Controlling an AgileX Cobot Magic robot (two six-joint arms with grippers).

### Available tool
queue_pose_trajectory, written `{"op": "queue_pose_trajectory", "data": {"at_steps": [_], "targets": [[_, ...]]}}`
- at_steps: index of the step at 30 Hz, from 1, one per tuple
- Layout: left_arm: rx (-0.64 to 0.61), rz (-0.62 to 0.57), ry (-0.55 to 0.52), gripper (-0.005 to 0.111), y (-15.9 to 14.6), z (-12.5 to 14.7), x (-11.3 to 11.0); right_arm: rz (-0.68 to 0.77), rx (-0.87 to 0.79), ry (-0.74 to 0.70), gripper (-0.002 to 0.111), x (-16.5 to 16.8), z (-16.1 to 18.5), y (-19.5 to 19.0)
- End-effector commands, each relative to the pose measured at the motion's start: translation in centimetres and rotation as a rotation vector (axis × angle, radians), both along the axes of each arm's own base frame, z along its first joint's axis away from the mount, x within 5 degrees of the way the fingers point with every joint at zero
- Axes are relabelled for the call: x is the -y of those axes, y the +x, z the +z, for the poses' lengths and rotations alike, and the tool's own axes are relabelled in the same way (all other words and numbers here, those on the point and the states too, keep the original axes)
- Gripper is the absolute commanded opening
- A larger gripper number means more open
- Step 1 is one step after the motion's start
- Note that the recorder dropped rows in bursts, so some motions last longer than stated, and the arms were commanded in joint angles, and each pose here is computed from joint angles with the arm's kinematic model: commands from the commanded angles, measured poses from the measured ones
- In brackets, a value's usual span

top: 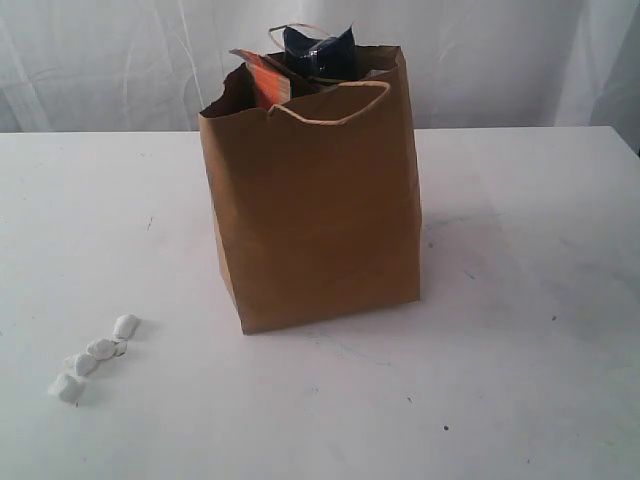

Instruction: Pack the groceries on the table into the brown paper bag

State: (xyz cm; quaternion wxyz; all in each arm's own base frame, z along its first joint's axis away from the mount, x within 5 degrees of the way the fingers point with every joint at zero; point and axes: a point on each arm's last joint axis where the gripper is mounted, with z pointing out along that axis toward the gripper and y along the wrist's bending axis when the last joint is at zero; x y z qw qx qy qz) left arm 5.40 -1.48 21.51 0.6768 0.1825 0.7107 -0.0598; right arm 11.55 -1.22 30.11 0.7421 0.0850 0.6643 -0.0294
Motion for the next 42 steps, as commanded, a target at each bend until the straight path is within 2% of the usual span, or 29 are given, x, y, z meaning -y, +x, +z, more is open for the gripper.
{"op": "queue_pose_trajectory", "data": {"at_steps": [1, 4, 10, 23, 30, 33, 36, 38, 39, 40, 42], "targets": [[-0.032, 0.017, -0.029, 0.000, 0.0, 0.0, -0.1, -0.017, 0.153, -0.184, 0.000, 0.2, 1.6, -3.8], [-0.033, 0.019, -0.026, 0.000, 0.0, 0.0, -0.1, 0.005, 0.219, -0.168, 0.000, 0.1, 2.0, -5.4], [-0.032, 0.019, -0.024, 0.000, 0.0, 0.0, -0.1, 0.115, 0.231, -0.118, 0.000, -0.6, 1.8, -6.6], [-0.031, 0.019, -0.022, 0.000, 0.0, 0.0, -0.2, 0.085, 0.251, -0.122, 0.000, -0.4, 1.9, -6.7], [-0.032, 0.020, -0.019, 0.000, 0.0, 0.0, -0.2, 0.063, 0.191, -0.133, 0.000, -0.3, 0.2, -6.2], [-0.032, 0.020, -0.019, 0.000, 0.0, 0.0, -0.2, -0.025, 0.176, -0.152, 0.000, 0.3, -1.0, -6.0], [-0.032, 0.020, -0.019, 0.000, 0.0, 0.0, -0.2, -0.174, 0.200, -0.306, 0.000, 1.1, -4.4, -5.8], [-0.032, 0.020, -0.019, 0.000, 0.0, 0.0, -0.2, -0.139, 0.295, -0.249, 0.000, 0.8, -5.4, -6.2], [-0.032, 0.020, -0.019, 0.000, 0.0, 0.0, -0.2, -0.108, 0.263, -0.243, 0.000, 0.6, -5.7, -6.2], [-0.032, 0.020, -0.019, 0.000, 0.0, 0.0, -0.2, -0.091, 0.265, -0.309, 0.000, 0.3, -5.7, -6.4], [-0.032, 0.020, -0.019, 0.000, 0.0, 0.0, -0.2, -0.064, 0.227, -0.302, 0.000, 0.1, -6.2, -6.6]]}}
